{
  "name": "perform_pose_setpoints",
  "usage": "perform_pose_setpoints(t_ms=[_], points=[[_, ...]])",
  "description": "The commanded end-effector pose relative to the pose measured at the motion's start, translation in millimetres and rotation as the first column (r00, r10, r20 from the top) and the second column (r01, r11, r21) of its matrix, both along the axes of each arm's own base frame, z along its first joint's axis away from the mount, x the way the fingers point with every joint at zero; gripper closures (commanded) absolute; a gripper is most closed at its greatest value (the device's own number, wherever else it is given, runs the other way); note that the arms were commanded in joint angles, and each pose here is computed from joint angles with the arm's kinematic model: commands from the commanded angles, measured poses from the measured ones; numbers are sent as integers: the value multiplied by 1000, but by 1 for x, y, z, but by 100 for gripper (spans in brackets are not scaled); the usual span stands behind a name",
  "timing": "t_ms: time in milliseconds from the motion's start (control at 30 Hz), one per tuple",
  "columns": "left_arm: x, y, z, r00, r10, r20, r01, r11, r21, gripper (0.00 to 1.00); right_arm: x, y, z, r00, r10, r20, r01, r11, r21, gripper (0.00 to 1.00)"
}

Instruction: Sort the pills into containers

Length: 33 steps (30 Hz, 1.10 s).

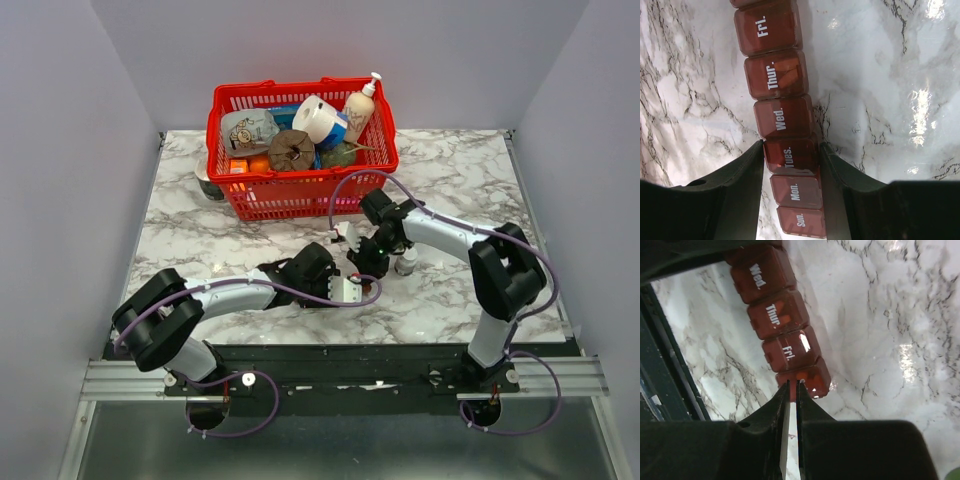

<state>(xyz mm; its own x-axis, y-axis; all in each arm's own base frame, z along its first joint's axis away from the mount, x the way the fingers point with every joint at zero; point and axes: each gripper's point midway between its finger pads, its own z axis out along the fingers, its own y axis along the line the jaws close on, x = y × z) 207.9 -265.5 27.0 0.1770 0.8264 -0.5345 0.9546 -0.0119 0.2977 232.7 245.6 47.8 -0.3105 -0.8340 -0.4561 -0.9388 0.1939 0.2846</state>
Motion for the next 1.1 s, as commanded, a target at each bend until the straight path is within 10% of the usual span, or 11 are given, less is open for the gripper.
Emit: perform_pose_setpoints(t_ms=[0, 333, 633, 733, 1067], points=[[-9, 8, -14, 999, 7, -50, -4, 998, 55, 67, -4, -14, -26, 998, -34, -48, 28, 993, -113, 83], [1, 5, -7, 999, 39, -15, -38, 998, 40, 62, -7, 4, 27, 999, 8, -38, -4, 995, 101, 82], [12, -1, 15, 996, 84, 22, -83, 996, -39, 19, 12, -10, 99, 990, -31, 139, -1, 976, 220, 78], [17, -5, 30, 993, 114, 28, -111, 989, -98, 1, 28, -24, 123, 978, -93, 187, 45, 968, 245, 77], [18, -3, 154, 968, 251, -2, -214, 823, -527, 1, 71, -84, 211, 821, -410, 398, 250, 884, 394, 65]])
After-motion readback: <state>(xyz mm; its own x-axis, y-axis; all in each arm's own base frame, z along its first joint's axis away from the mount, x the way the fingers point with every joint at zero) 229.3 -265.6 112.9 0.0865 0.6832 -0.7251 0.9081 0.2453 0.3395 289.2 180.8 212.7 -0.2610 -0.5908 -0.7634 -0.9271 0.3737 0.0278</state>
